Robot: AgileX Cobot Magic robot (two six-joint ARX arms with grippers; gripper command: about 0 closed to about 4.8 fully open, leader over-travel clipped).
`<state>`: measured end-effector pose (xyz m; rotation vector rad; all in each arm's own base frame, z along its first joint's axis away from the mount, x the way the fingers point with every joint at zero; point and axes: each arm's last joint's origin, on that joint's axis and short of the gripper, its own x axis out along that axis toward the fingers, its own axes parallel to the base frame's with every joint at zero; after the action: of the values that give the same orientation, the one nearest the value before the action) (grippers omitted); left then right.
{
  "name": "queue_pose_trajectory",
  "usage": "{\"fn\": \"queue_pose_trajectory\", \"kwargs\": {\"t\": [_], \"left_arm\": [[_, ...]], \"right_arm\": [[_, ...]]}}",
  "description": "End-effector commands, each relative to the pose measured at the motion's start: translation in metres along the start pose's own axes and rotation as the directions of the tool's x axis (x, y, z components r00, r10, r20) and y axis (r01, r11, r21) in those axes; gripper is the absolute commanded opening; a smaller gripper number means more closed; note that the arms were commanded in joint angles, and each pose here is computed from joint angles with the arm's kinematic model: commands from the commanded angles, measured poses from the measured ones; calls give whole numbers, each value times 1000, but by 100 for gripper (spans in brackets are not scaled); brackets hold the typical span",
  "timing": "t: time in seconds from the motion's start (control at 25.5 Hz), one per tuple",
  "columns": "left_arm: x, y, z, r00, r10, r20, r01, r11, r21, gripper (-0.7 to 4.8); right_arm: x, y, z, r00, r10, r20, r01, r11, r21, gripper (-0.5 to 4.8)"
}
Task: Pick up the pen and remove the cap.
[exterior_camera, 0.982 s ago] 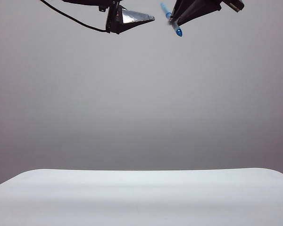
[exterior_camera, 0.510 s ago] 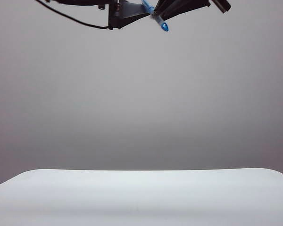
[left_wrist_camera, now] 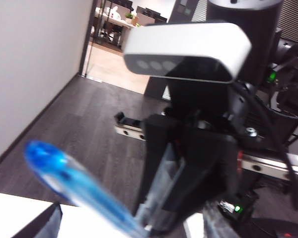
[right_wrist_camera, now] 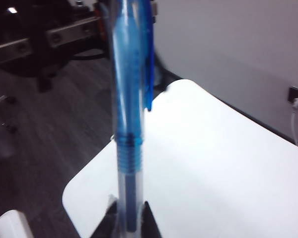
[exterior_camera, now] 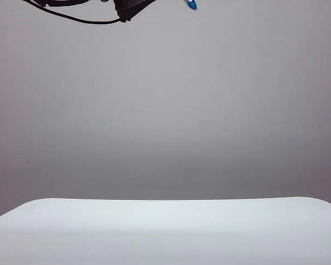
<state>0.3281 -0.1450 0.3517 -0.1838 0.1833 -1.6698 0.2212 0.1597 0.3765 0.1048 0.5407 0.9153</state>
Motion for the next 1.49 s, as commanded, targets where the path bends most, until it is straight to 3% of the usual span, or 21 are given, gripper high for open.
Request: {"fn": "queue_pose_trajectory", "kwargs": {"t": [0.04, 0.31, 0.59, 0.86, 1.22, 1.26, 1.37, 1.49], "left_arm": [[0, 0, -1, 999, 35, 12, -35, 999, 12, 364], [4, 0, 5, 991, 121, 65, -121, 993, -4, 364], [3, -6, 17, 979, 122, 164, -128, 992, 23, 364], [4, -3, -2, 979, 134, 152, -129, 991, -44, 363], [9, -7, 0, 967, 143, 213, -140, 990, -28, 362], [9, -7, 0, 966, 146, 215, -143, 989, -30, 357], [9, -8, 1, 964, 148, 221, -143, 989, -41, 257], [10, -8, 1, 964, 147, 222, -141, 989, -46, 202]], "right_arm": [[-2, 3, 4, 999, 41, 33, -41, 999, -21, -1], [-2, 3, 7, 997, 51, 53, -50, 998, -31, -1], [-2, 3, 7, 997, 48, 56, -46, 998, -32, -1], [-2, 3, 7, 997, 50, 63, -48, 998, -35, -1], [-2, 3, 7, 997, 53, 60, -51, 998, -34, -1], [-2, 3, 7, 997, 53, 59, -51, 998, -34, -1], [-2, 3, 7, 997, 52, 57, -50, 998, -33, -1], [-2, 3, 7, 997, 53, 58, -51, 998, -34, -1]]}}
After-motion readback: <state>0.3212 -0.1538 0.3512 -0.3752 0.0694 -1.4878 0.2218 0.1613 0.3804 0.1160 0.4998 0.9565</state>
